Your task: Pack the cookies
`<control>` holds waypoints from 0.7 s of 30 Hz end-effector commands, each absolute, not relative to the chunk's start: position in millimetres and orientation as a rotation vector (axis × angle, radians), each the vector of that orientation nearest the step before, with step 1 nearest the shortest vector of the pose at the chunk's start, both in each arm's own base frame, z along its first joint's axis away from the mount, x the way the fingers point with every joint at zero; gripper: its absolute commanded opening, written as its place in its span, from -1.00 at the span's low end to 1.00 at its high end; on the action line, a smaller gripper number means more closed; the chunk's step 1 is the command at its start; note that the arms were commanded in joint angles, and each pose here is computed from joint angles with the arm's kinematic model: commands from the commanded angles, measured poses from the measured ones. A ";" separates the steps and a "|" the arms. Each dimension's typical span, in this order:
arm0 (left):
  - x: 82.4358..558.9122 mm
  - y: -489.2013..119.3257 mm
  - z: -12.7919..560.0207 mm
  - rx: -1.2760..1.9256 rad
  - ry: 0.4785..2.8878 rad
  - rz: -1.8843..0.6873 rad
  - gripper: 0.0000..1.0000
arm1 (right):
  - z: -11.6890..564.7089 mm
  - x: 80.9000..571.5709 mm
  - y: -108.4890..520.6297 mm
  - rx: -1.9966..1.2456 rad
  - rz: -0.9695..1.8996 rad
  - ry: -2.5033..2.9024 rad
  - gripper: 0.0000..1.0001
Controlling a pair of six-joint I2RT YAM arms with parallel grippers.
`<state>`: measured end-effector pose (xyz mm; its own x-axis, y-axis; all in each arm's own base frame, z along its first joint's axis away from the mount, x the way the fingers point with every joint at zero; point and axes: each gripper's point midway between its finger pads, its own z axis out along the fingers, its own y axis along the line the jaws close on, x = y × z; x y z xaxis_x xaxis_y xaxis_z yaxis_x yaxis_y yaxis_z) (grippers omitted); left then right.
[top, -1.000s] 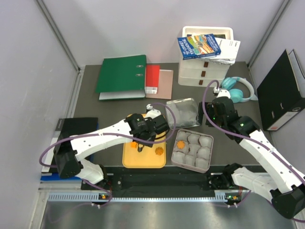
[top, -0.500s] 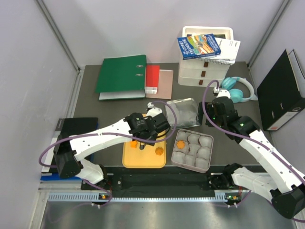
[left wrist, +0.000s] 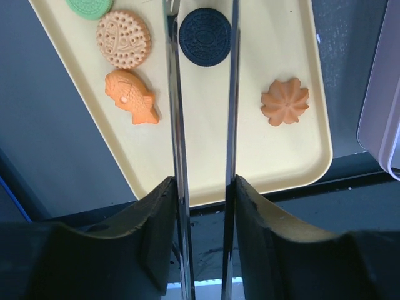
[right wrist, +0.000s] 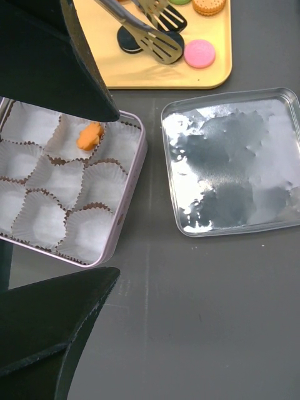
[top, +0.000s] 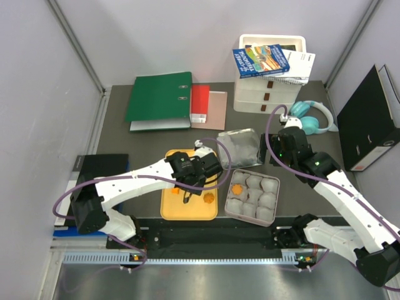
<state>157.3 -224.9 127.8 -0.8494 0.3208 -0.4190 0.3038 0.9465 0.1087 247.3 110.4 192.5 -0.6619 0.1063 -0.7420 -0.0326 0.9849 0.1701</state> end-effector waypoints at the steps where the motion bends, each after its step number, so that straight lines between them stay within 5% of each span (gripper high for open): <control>1: 160.3 -231.8 130.3 0.454 2.636 0.010 -0.17 | 198.5 252.3 116.6 0.057 0.240 2.258 0.98; 12: 178.7 -214.0 174.3 0.434 2.518 0.126 -0.38 | 199.3 254.4 118.5 0.058 0.248 2.254 0.98; 21: 185.1 -264.5 249.7 0.554 2.360 -0.091 -0.43 | 201.6 256.9 118.9 0.058 0.243 2.249 0.98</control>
<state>190.1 -245.2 227.5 -0.7233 0.3092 -0.6174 0.3192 0.9426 0.0981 249.4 112.3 189.2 -0.6696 0.1023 -0.7356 -0.0334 0.9853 0.1674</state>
